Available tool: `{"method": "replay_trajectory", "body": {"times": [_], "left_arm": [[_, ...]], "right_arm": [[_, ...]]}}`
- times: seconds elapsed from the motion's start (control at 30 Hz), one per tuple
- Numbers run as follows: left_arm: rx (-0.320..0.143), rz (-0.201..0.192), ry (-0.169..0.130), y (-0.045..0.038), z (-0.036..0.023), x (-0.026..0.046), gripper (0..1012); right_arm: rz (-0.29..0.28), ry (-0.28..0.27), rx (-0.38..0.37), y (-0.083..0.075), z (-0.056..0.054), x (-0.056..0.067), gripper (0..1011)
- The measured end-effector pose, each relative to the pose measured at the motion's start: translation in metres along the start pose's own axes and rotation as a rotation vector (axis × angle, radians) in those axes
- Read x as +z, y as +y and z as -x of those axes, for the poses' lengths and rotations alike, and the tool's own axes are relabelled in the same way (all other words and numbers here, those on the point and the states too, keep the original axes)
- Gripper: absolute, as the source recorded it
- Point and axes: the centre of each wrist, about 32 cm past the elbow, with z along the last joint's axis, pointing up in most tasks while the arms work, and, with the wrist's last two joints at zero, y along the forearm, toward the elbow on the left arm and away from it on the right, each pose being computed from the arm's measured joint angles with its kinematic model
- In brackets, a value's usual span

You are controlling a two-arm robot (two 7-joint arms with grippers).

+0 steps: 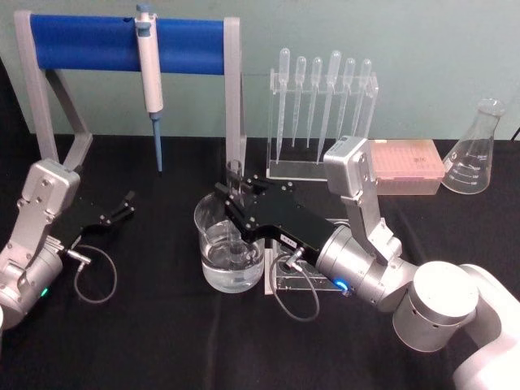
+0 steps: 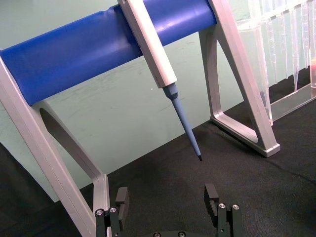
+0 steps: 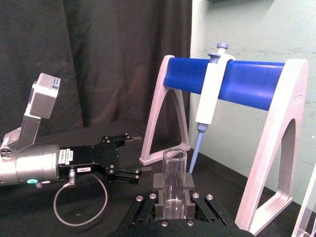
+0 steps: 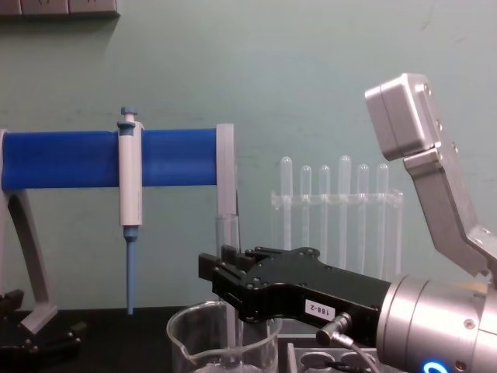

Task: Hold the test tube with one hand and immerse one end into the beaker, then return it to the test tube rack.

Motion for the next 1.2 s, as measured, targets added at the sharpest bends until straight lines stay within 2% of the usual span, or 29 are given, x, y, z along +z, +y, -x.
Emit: {"method": "replay_trajectory", "body": {"times": [1.2], "left_arm": [[0.000, 0.000, 0.000, 0.0000, 0.0000, 0.0000, 1000]], "right_arm": [[0.000, 0.000, 0.000, 0.0000, 0.0000, 0.0000, 225]]}}
